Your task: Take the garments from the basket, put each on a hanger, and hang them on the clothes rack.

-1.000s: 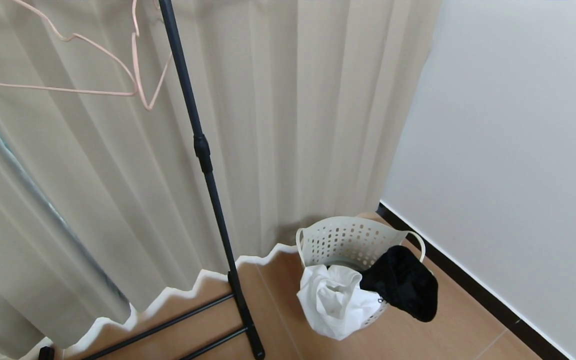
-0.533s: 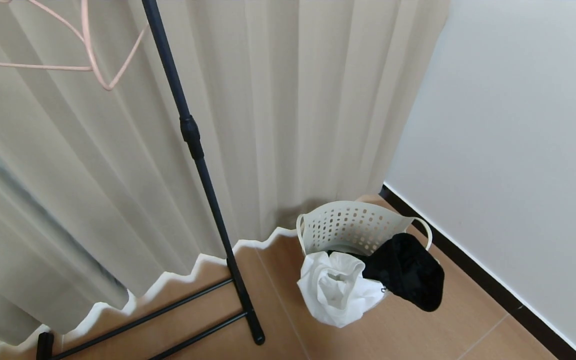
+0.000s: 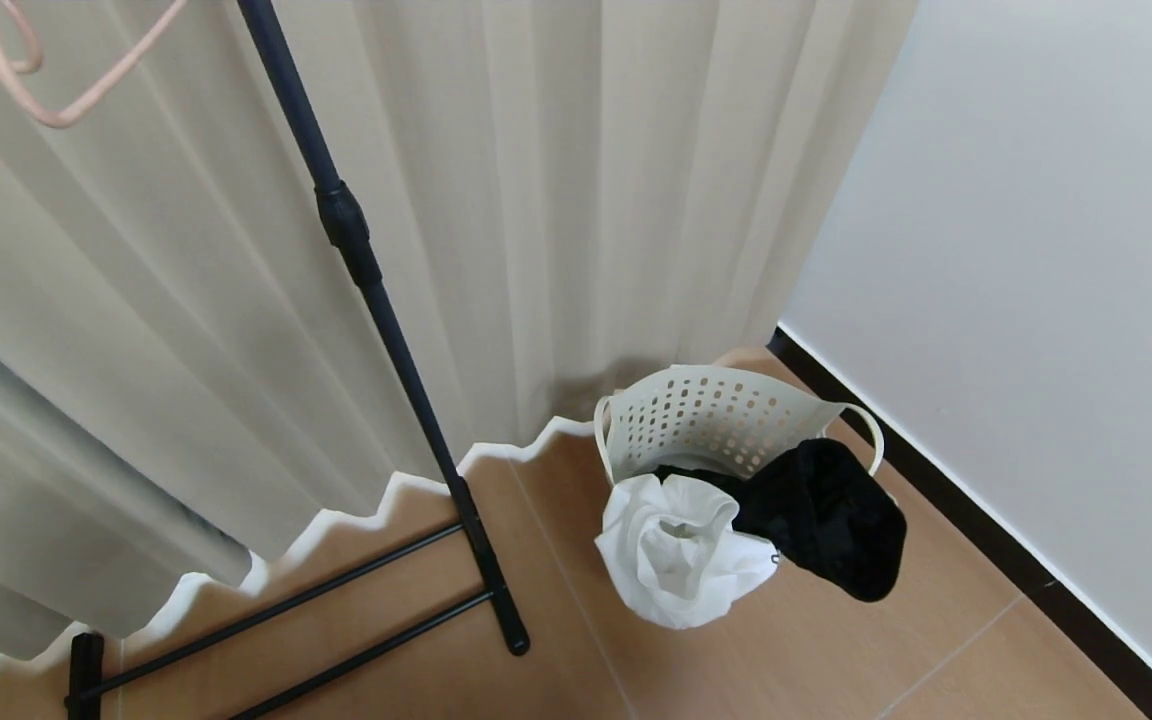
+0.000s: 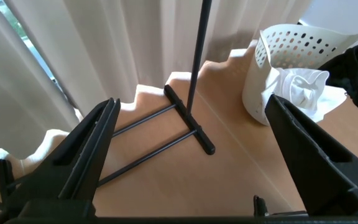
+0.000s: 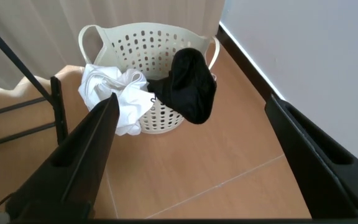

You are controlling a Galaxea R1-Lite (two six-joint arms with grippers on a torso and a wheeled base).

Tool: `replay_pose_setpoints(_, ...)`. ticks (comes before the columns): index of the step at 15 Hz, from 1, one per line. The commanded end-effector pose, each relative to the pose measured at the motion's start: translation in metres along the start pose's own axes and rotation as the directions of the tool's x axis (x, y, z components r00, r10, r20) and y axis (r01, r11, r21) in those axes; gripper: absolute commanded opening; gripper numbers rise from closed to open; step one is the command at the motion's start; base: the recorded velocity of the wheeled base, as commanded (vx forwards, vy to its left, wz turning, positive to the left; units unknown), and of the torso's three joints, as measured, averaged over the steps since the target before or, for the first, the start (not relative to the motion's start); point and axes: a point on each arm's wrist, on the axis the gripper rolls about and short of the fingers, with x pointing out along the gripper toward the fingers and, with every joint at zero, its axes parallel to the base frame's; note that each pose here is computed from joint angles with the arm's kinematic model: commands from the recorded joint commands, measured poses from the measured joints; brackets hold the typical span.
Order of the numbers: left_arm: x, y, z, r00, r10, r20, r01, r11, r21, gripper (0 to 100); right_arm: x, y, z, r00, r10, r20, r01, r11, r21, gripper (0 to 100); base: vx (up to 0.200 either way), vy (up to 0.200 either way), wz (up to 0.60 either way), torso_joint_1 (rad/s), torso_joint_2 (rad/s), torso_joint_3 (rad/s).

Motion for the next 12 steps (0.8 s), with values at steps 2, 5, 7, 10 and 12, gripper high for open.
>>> replay_pose_setpoints(2,0.000,0.000,0.000,1.000,0.000,-0.001,0.000,1.000,-0.001,100,0.000,0.000,0.000,1.000,-0.001,-0.002,0.001,1.000,0.003,100,0.000,0.000,0.00,0.002,0.01,-0.193)
replay_pose_setpoints(5,0.000,0.000,0.000,1.000,-0.001,-0.001,0.001,1.000,-0.001,100,0.000,0.000,0.000,1.000,-0.001,-0.005,0.000,1.000,-0.006,100,0.000,0.000,0.00,0.002,0.01,-0.196)
replay_pose_setpoints(7,0.000,0.000,0.000,1.000,-0.001,-0.001,0.001,1.000,-0.001,100,0.000,0.000,-0.001,1.000,-0.002,-0.011,0.002,1.000,-0.009,100,0.000,0.000,0.00,-0.002,0.00,-0.195)
replay_pose_setpoints(10,0.000,0.000,0.000,1.000,-0.004,-0.001,0.004,1.000,0.001,100,0.005,-0.001,0.001,0.997,0.016,-0.082,-0.017,1.000,-0.007,100,0.000,0.000,0.00,0.001,0.00,-0.198)
replay_pose_setpoints(12,0.000,0.000,0.000,1.000,0.002,-0.001,-0.002,1.000,-0.007,100,0.023,-0.001,0.007,0.956,0.102,-0.275,-0.107,0.994,-0.002,100,0.000,0.000,0.00,-0.002,0.01,-0.161)
